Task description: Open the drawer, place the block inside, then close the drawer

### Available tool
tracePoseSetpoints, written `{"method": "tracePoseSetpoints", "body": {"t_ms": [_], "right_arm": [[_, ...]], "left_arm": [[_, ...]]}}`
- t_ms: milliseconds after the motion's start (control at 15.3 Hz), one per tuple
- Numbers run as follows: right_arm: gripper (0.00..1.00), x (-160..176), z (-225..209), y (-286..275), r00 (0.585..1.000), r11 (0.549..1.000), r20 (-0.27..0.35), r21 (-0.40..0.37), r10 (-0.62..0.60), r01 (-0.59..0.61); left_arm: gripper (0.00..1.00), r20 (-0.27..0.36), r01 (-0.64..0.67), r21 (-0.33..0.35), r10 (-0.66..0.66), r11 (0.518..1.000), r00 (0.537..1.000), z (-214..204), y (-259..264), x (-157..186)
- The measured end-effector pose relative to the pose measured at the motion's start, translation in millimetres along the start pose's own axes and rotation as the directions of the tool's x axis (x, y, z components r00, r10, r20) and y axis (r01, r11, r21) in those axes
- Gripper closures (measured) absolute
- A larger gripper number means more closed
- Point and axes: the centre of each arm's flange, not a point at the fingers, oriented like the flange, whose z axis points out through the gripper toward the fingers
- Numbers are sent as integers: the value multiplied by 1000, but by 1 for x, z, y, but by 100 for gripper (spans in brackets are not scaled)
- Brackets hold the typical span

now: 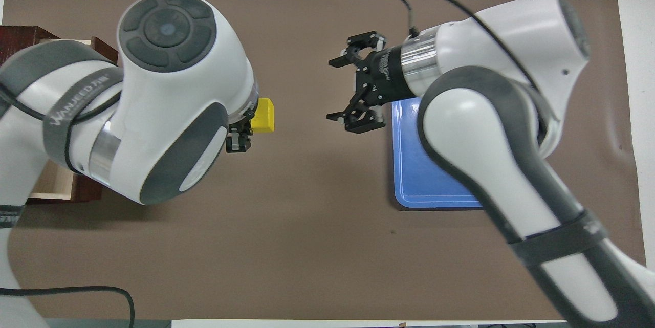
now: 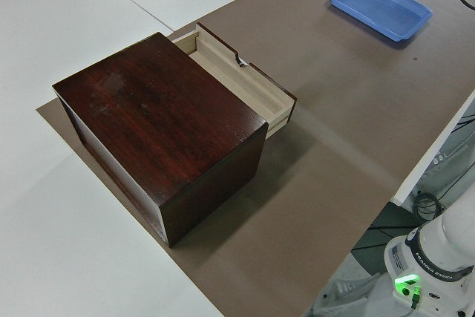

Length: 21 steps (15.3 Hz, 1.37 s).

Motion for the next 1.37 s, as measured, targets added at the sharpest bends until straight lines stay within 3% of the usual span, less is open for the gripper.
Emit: {"method": "tracePoseSetpoints", "body": {"t_ms": [131, 262, 523, 785, 916, 1047, 1374], "right_arm": [[0, 41, -47, -20, 997, 998, -77, 57, 13, -8], [0, 73, -78, -29, 988, 997, -152, 67, -39, 49], [0, 119, -111, -32, 932, 971, -276, -24, -235, 238], [0, 151, -146, -26, 826, 890, -332, -153, -456, 430], [0, 163, -164, -19, 723, 797, -335, -260, -604, 545], [0, 168, -182, -9, 610, 678, -297, -354, -735, 645], [0, 152, -229, 29, 285, 324, -158, -536, -945, 780]], "left_arm": [[44, -9, -27, 14, 27, 1000, 1000, 0, 15, 46], [44, -20, -47, 24, 47, 999, 999, 3, 30, 95], [44, -24, -128, 55, 130, 990, 991, 16, 47, 188], [44, -23, -143, 27, 144, 989, 989, 32, 51, 278], [44, -28, -146, 8, 146, 989, 989, 46, 47, 309], [44, -33, -143, -4, 142, 990, 989, 55, 41, 329], [44, -38, -127, -25, 126, 992, 991, 77, 35, 345]]}}
